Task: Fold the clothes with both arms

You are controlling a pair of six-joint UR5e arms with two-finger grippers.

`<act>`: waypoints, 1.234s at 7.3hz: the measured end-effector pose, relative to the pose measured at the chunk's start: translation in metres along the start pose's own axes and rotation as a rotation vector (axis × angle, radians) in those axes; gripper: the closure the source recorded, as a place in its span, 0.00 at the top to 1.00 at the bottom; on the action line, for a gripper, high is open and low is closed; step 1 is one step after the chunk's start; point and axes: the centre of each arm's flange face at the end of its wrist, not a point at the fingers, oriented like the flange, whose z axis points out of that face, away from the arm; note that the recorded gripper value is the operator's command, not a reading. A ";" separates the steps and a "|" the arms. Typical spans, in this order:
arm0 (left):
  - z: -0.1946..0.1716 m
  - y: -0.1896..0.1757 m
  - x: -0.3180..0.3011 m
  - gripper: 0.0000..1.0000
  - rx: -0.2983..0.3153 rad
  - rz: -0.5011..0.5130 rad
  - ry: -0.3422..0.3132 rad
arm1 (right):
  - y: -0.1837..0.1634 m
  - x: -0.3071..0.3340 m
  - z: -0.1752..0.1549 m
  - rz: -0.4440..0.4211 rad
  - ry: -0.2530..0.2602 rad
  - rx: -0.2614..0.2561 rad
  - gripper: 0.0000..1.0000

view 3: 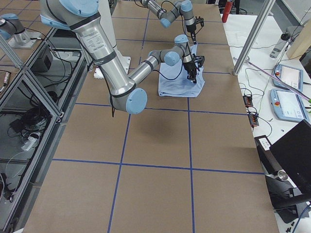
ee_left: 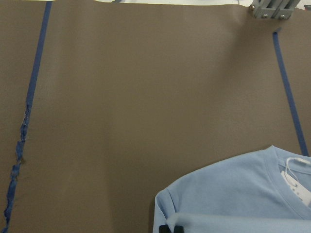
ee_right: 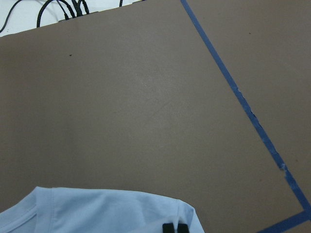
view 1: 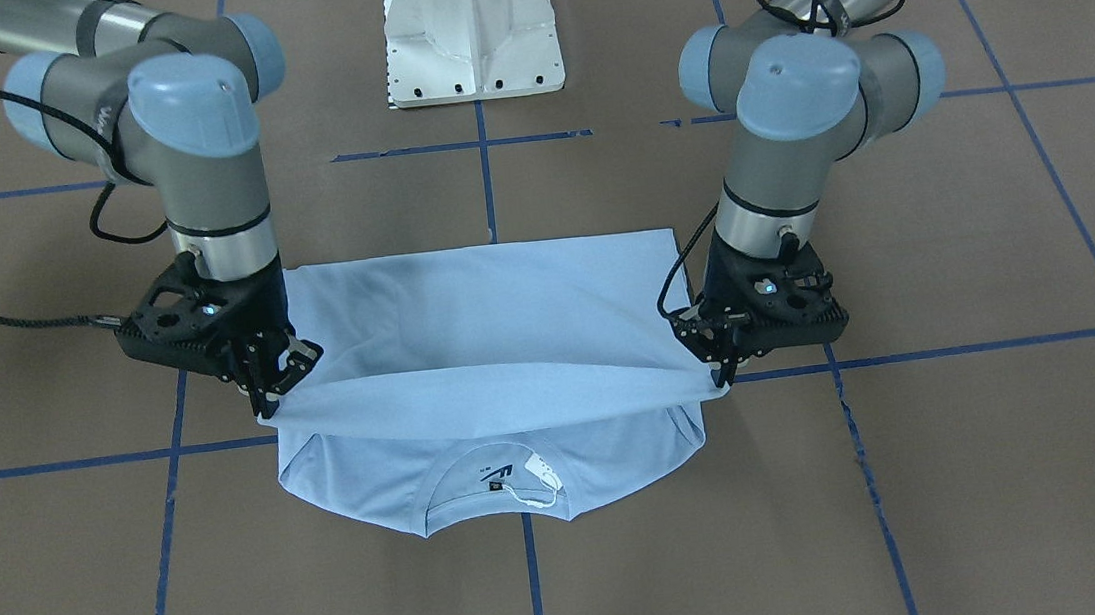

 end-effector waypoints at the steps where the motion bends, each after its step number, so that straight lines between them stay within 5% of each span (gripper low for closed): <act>1: 0.026 -0.003 -0.007 0.00 0.014 0.006 -0.020 | 0.000 0.001 0.023 -0.001 0.005 0.001 0.00; 3: 0.052 -0.007 -0.016 0.00 0.035 0.021 -0.048 | -0.001 0.004 0.038 -0.011 0.009 0.004 0.00; 4: 0.054 -0.007 -0.015 0.30 0.038 0.024 -0.049 | -0.001 0.005 0.040 -0.015 0.009 0.004 0.30; 5: 0.054 -0.006 -0.013 0.99 0.039 0.026 -0.047 | -0.001 0.005 0.041 -0.016 0.009 0.004 0.99; 9: 0.028 0.015 -0.029 1.00 0.075 0.109 0.047 | -0.007 0.003 0.031 -0.099 -0.007 0.021 1.00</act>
